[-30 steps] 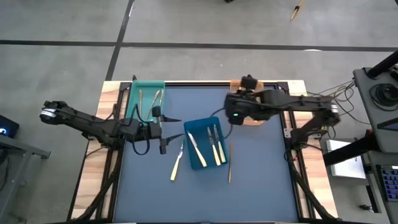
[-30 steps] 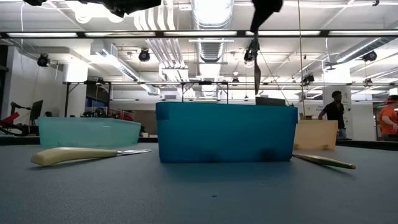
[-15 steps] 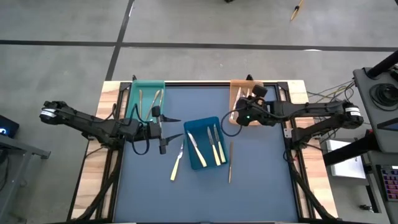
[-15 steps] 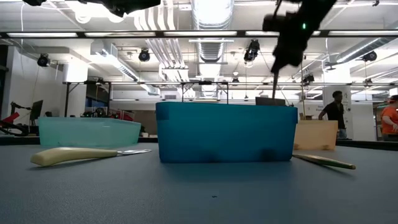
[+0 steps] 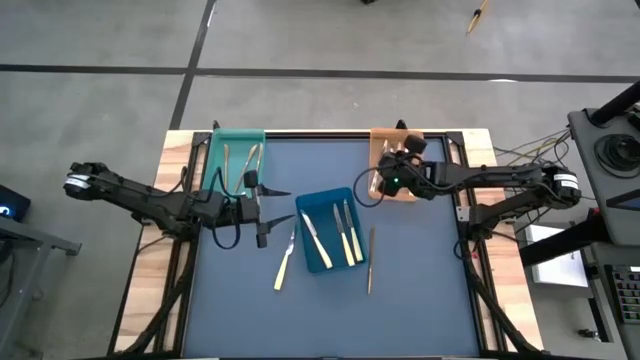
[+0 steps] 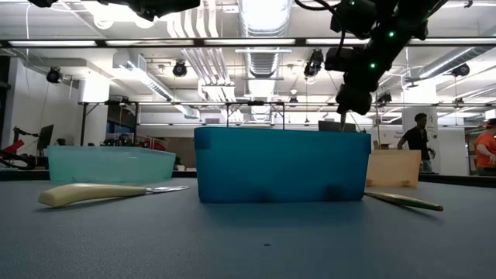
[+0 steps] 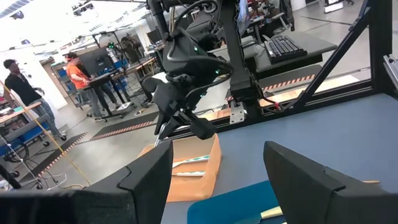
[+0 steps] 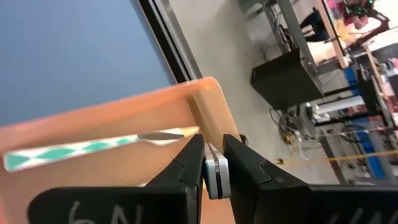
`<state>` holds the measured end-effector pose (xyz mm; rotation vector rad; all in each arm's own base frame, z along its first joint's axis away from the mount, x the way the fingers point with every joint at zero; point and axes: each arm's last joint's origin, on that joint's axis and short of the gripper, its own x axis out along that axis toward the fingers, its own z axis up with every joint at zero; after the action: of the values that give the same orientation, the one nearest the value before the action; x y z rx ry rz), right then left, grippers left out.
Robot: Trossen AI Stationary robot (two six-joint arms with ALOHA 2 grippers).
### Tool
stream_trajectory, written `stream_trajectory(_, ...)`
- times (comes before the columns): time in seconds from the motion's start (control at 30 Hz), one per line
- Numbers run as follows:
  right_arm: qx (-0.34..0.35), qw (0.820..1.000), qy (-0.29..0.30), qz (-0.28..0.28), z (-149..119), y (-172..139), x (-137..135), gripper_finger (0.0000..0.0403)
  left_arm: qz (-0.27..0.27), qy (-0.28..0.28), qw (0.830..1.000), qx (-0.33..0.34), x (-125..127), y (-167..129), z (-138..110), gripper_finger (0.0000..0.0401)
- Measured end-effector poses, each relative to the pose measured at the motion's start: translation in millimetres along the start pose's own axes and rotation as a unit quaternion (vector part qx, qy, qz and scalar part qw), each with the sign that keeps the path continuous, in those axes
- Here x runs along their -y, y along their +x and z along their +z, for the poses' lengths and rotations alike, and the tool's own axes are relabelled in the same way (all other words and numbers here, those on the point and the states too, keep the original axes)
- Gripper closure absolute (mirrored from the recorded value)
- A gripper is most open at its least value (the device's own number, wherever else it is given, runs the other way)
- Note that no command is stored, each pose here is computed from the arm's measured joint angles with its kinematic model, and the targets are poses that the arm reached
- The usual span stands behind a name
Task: Sort silverware by color (type)
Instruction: Put the blue and white knife into the orange bin
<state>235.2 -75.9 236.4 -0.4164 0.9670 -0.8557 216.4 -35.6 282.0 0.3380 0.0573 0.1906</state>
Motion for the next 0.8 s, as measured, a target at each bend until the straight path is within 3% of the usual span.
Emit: stream_trajectory(0.8,0.002,1.0,0.017,0.004,-8,8,-5,0.0369,-0.003,0.004,1.0,-0.009,1,0,-2,0.0169)
